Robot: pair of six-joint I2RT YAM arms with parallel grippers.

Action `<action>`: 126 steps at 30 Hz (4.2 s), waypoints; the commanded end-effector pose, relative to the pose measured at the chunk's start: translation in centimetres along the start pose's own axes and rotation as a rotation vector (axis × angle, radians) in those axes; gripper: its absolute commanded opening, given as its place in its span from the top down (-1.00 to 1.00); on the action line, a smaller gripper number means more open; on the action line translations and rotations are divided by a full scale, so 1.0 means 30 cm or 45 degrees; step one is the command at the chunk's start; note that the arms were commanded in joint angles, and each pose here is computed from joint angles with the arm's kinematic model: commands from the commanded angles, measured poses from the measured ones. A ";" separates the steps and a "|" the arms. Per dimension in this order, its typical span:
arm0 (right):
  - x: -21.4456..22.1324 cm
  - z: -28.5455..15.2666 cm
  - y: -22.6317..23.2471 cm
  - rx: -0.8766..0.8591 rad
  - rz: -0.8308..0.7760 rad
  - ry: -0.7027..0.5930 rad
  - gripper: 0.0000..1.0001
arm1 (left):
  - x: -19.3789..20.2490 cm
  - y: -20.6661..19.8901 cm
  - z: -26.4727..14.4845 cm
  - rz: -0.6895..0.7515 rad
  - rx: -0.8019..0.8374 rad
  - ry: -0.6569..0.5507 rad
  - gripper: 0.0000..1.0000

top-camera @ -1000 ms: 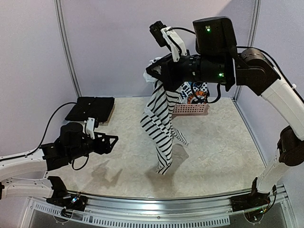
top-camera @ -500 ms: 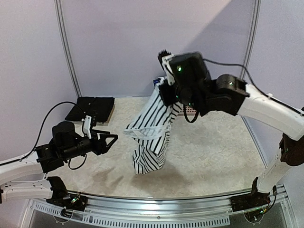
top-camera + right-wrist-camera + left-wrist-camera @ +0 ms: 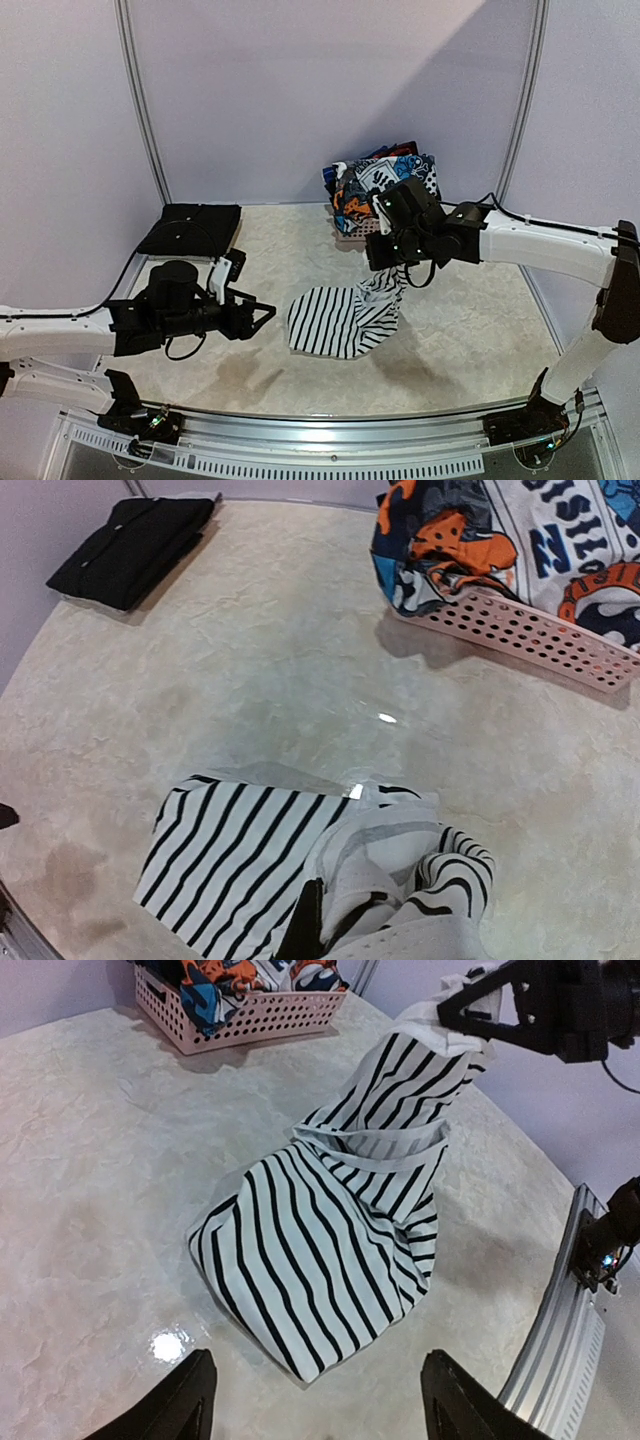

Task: Fold and stack the mixed laundry pile
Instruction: Move the crumpled tank top to the center of the board, then pick up the crumpled tank top from the center of the board.

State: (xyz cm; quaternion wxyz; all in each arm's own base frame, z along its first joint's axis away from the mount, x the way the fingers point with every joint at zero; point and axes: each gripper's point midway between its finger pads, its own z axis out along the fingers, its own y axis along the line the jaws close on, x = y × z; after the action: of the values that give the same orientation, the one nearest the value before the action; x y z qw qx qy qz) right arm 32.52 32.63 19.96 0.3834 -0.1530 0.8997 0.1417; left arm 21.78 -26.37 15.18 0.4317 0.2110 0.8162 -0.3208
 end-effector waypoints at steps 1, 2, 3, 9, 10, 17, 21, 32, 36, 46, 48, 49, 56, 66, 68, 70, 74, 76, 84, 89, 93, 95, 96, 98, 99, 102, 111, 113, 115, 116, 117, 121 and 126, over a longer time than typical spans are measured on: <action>-0.038 -0.034 0.067 -0.150 -0.028 -0.041 1.00 | -0.085 -0.072 0.058 0.011 0.057 -0.064 -0.45; -0.029 -0.043 0.055 -0.141 -0.037 -0.041 1.00 | -0.092 -0.083 0.081 0.002 0.063 -0.056 -0.44; -0.018 -0.046 0.035 -0.110 -0.042 -0.042 1.00 | -0.084 -0.090 0.114 0.000 0.067 -0.029 -0.44; 0.048 -0.102 -0.131 0.121 0.031 -0.110 0.96 | -0.072 -0.155 0.298 0.015 0.078 0.117 -0.39; 0.061 -0.098 -0.146 0.134 0.044 -0.112 0.95 | -0.066 -0.180 0.328 0.034 0.102 0.140 -0.37; 0.063 -0.056 -0.127 0.069 0.107 -0.069 0.95 | 0.020 -0.422 0.444 0.620 0.221 0.271 -0.36; -0.031 -0.100 -0.031 -0.086 0.055 -0.083 1.00 | 0.024 -0.506 0.418 0.949 0.272 0.183 -0.36; -0.179 -0.258 0.428 -0.731 -0.159 0.055 1.00 | -0.010 -0.414 0.217 1.036 0.223 -0.141 -0.33; -0.221 -0.216 0.575 -0.802 -0.259 0.061 1.00 | -0.034 -0.304 0.054 0.879 0.097 -0.203 -0.30; -0.115 0.397 0.692 -0.869 -0.084 0.294 0.64 | -0.040 -0.048 -0.271 0.466 -0.119 -0.468 -0.20; -0.116 0.494 0.633 -0.836 0.025 0.295 0.48 | -0.023 -0.016 -0.279 0.423 -0.153 -0.474 -0.20; -0.120 0.519 0.612 -0.827 0.074 0.297 0.42 | -0.011 -0.005 -0.276 0.413 -0.163 -0.464 -0.20; -0.172 0.436 0.609 -0.906 0.099 0.278 -0.15 | 0.006 0.042 -0.212 0.429 -0.313 -0.348 -0.22; -0.115 0.332 0.395 -0.540 -0.021 0.252 -0.52 | -0.001 0.112 -0.047 0.270 -0.274 -0.016 -0.23; -0.108 0.268 0.324 -0.455 -0.024 0.197 -0.53 | -0.007 0.165 -0.028 0.178 -0.273 0.009 -0.22; -0.076 0.222 0.259 -0.390 -0.010 0.166 -0.55 | -0.006 0.190 -0.005 0.110 -0.251 0.028 -0.22; -0.023 0.118 0.170 -0.325 0.015 0.124 -0.60 | 0.022 0.203 0.057 0.031 -0.199 0.116 -0.22; 0.004 0.082 0.139 -0.303 0.031 0.118 -0.61 | 0.048 0.205 0.089 -0.002 -0.176 0.165 -0.23; 0.112 0.030 0.051 -0.245 0.084 0.120 -0.61 | 0.098 0.245 0.169 -0.060 -0.180 0.230 -0.20; 0.135 0.006 0.036 -0.252 0.105 0.112 -0.61 | 0.123 0.259 0.211 -0.082 -0.168 0.257 -0.10; 0.146 0.008 0.040 -0.272 0.118 0.113 -0.58 | 0.136 0.258 0.241 -0.094 -0.150 0.277 0.02; 0.154 0.014 0.038 -0.268 0.118 0.121 -0.57 | 0.141 0.262 0.251 -0.098 -0.151 0.284 0.08; 0.159 0.019 0.038 -0.266 0.119 0.127 -0.56 | 0.138 0.260 0.254 -0.099 -0.147 0.279 0.13; 0.168 0.025 0.035 -0.261 0.116 0.134 -0.55 | 0.133 0.255 0.255 -0.101 -0.134 0.265 0.28; 0.171 0.027 0.035 -0.258 0.116 0.137 -0.54 | 0.126 0.250 0.255 -0.100 -0.126 0.255 0.38; 0.183 0.032 0.026 -0.245 0.116 0.143 -0.51 | 0.106 0.240 0.247 -0.084 -0.114 0.231 0.73; 0.266 0.032 0.095 -0.380 0.119 0.178 -0.46 | -0.045 0.246 0.053 -0.042 -0.258 0.012 1.00; 0.298 0.042 0.133 -0.422 0.101 0.209 -0.44 | -0.088 0.262 -0.026 -0.042 -0.335 -0.067 1.00; 0.321 0.051 0.162 -0.447 0.085 0.226 -0.43 | -0.129 0.261 -0.109 -0.047 -0.372 -0.151 1.00; 0.329 0.056 0.171 -0.453 0.080 0.233 -0.43 | -0.149 0.256 -0.160 -0.052 -0.382 -0.198 1.00; 0.341 0.065 0.178 -0.453 0.076 0.243 -0.42 | -0.155 0.258 -0.200 -0.061 -0.399 -0.224 1.00; 0.354 0.085 0.209 -0.484 0.072 0.254 -0.40 | -0.174 0.272 -0.319 -0.081 -0.464 -0.330 1.00; 0.365 0.115 0.268 -0.542 0.066 0.286 -0.35 | -0.127 0.304 -0.342 -0.102 -0.517 -0.328 1.00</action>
State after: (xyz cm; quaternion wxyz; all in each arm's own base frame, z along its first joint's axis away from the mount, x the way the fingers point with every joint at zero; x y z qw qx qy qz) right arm 24.59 37.36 10.68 0.2454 -0.2158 0.8979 0.2949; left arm 23.80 -14.63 24.18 0.5925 0.0610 0.7651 -0.2445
